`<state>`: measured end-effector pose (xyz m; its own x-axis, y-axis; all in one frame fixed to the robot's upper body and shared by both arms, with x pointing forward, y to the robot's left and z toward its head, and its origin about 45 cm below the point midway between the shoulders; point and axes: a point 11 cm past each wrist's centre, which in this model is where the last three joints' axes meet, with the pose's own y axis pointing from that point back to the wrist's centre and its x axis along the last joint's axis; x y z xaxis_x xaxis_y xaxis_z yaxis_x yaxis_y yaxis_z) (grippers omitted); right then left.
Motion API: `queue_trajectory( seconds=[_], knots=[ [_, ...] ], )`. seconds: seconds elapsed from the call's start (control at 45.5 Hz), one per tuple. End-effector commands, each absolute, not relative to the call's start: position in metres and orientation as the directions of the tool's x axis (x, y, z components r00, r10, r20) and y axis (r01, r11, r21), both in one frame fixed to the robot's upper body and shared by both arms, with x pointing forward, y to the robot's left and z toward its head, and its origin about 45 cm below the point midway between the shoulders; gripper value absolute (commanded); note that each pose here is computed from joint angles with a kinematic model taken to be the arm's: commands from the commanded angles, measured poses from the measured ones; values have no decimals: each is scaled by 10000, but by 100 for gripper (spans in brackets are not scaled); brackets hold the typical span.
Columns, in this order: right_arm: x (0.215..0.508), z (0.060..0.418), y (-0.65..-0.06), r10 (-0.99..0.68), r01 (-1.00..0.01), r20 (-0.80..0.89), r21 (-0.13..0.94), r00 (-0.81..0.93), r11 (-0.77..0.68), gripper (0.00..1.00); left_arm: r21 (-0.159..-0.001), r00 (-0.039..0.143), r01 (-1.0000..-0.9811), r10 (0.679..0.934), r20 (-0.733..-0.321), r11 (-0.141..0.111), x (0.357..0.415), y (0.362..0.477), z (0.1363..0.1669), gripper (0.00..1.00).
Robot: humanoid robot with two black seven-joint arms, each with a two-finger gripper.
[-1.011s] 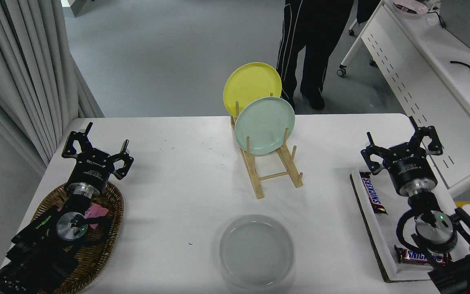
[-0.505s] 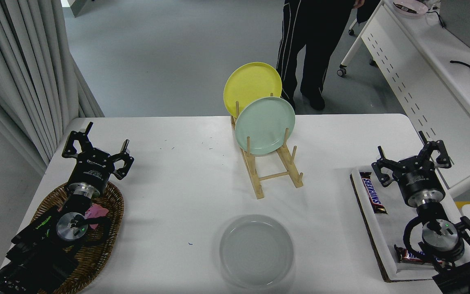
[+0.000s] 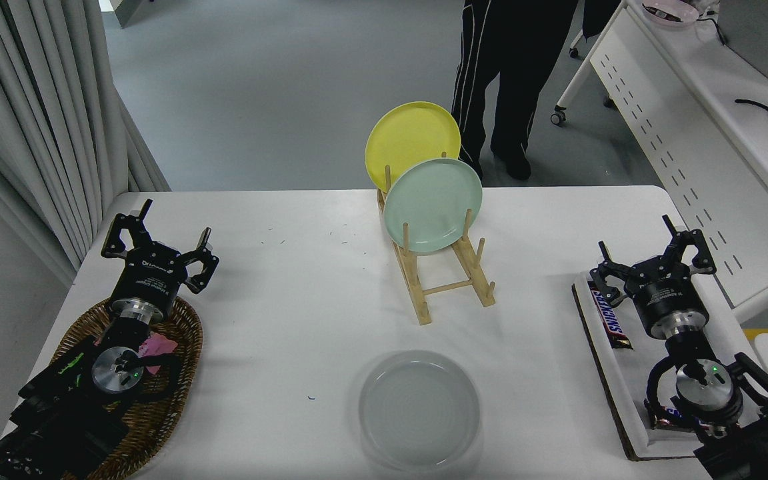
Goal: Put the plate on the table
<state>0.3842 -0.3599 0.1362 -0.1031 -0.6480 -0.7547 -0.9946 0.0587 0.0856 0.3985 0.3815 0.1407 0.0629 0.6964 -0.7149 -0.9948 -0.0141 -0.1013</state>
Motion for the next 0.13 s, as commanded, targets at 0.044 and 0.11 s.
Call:
queue_trajectory(
  seconds=[0.044, 0.11],
  knots=[
    [3848, 1366, -3550, -6459, -9964, -7589, 757, -830, 392, 100, -1008, 629, -9948, 6964, -7149, -136, 3985, 3814, 1406, 100],
    [3854, 1370, -3542, -6449, -9965, -7599, 743, -814, 382, 100, -1008, 629, -9948, 6964, -7149, -136, 3985, 3814, 1406, 100]
  ],
)
